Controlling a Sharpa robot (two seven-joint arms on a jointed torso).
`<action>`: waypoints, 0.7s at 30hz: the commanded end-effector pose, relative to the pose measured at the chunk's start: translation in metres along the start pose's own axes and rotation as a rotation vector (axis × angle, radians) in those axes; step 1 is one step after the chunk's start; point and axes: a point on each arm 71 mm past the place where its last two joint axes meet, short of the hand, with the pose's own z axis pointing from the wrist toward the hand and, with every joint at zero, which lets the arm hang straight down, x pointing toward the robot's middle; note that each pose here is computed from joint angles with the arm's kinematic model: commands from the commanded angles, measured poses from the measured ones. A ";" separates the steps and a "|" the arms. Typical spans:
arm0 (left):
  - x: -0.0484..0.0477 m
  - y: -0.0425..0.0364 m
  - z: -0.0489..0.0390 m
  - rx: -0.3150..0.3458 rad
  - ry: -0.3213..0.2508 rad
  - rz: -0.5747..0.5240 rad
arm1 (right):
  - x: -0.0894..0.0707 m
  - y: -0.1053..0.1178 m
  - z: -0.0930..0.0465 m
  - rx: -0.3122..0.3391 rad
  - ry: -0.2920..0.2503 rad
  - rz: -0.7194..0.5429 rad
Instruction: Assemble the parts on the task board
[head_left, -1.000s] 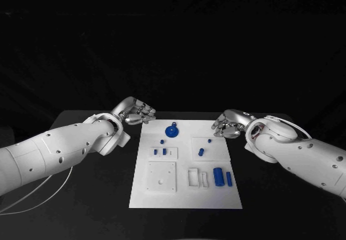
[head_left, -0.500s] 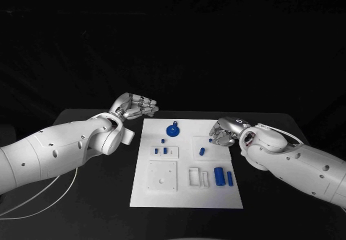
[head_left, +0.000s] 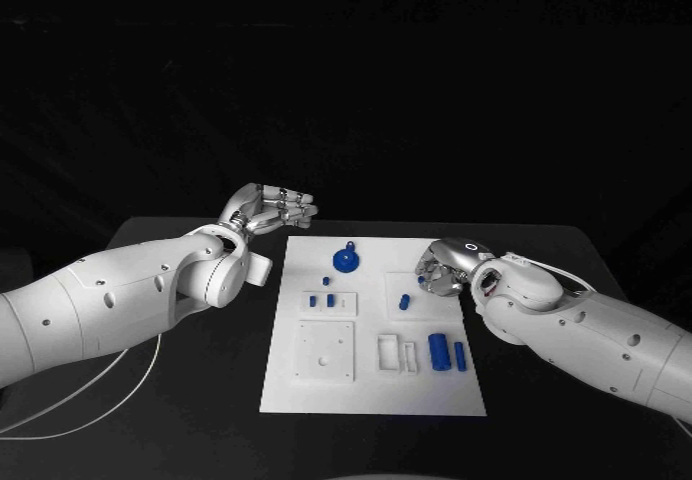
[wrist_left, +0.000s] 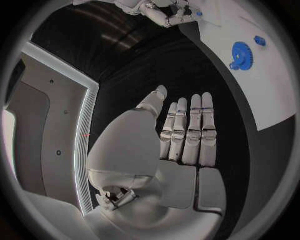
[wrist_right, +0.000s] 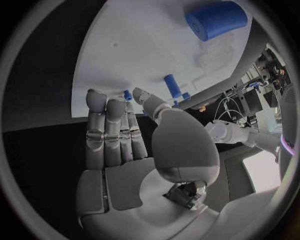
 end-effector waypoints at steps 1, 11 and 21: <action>0.0028 -0.0023 0.0005 0.010 0.015 -0.050 | 0.003 0.002 0.001 -0.002 -0.009 -0.022; 0.0043 -0.0022 0.0004 0.004 0.029 -0.059 | 0.013 0.007 0.003 -0.005 0.011 -0.032; 0.0047 -0.0016 0.0006 -0.003 0.036 -0.063 | 0.014 0.009 0.004 0.003 -0.001 -0.044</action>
